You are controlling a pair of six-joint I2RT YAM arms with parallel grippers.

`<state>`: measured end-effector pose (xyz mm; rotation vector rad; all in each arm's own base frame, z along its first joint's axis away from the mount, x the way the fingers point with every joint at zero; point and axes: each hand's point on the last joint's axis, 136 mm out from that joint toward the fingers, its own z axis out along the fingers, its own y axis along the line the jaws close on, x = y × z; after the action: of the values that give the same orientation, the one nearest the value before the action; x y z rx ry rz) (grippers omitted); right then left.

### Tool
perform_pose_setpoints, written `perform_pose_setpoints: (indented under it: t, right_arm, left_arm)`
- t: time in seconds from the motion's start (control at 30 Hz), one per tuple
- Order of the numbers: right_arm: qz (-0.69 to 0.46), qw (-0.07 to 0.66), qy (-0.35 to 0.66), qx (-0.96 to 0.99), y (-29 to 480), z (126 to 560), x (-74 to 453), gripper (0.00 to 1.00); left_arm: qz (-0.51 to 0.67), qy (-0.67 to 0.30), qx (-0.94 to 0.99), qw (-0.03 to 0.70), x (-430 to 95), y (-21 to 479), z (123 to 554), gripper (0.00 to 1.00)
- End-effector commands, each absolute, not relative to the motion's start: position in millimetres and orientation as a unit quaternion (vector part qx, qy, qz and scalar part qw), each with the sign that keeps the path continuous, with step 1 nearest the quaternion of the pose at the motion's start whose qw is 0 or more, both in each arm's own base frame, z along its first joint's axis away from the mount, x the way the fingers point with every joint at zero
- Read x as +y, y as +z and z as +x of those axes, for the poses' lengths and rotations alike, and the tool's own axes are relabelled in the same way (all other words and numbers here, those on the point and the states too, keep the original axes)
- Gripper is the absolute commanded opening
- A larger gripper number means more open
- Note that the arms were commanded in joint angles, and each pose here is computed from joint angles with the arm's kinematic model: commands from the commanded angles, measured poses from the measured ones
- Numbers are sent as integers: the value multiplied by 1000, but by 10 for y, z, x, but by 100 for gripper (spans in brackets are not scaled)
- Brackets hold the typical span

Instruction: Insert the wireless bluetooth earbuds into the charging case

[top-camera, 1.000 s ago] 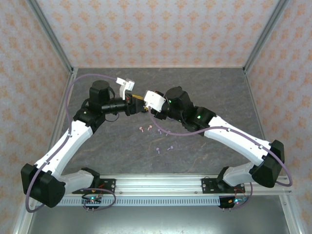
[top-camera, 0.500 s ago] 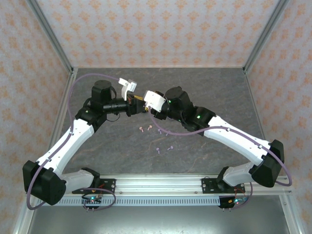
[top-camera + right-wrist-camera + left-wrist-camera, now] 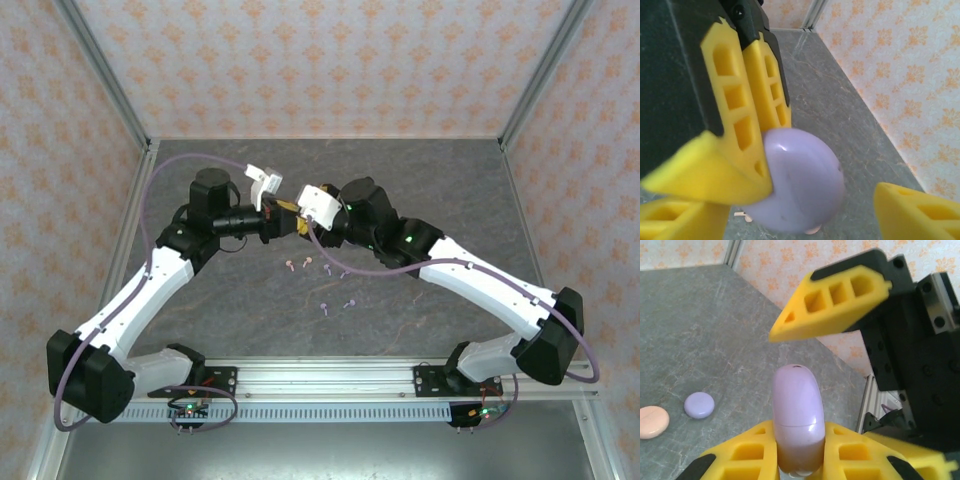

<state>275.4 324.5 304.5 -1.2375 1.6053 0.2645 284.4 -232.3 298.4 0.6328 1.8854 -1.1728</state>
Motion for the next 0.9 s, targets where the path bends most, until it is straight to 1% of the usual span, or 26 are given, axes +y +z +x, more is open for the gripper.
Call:
perform_pose_setpoints:
  t: [0.0,0.03,0.1,0.23,0.37,0.67,0.87]
  right_arm:
    - [-494,517,173,677,3151,2555,3118,82]
    - [-486,513,195,680,3155,2515,3090,84]
    - [-468,502,243,685,3150,2465,3061,84]
    - [-410,522,340,666,3404,2385,2955,84]
    - [-378,534,393,646,3552,2379,2996,83]
    - [-368,524,392,660,3568,2547,3109,75]
    - [-353,534,374,671,3598,2651,3030,74]
  left_arm:
    - [279,-443,704,480,-2291,3198,2818,15]
    - [284,-437,696,494,-2284,3225,2800,15]
    - [291,-424,685,517,-2263,3246,2770,15]
    - [319,-403,651,558,-2262,3297,2641,15]
    - [348,-390,632,572,-2325,3278,2498,15]
    - [374,-388,635,554,-2425,3205,2443,14]
    - [377,-387,635,552,-2430,3187,2437,13]
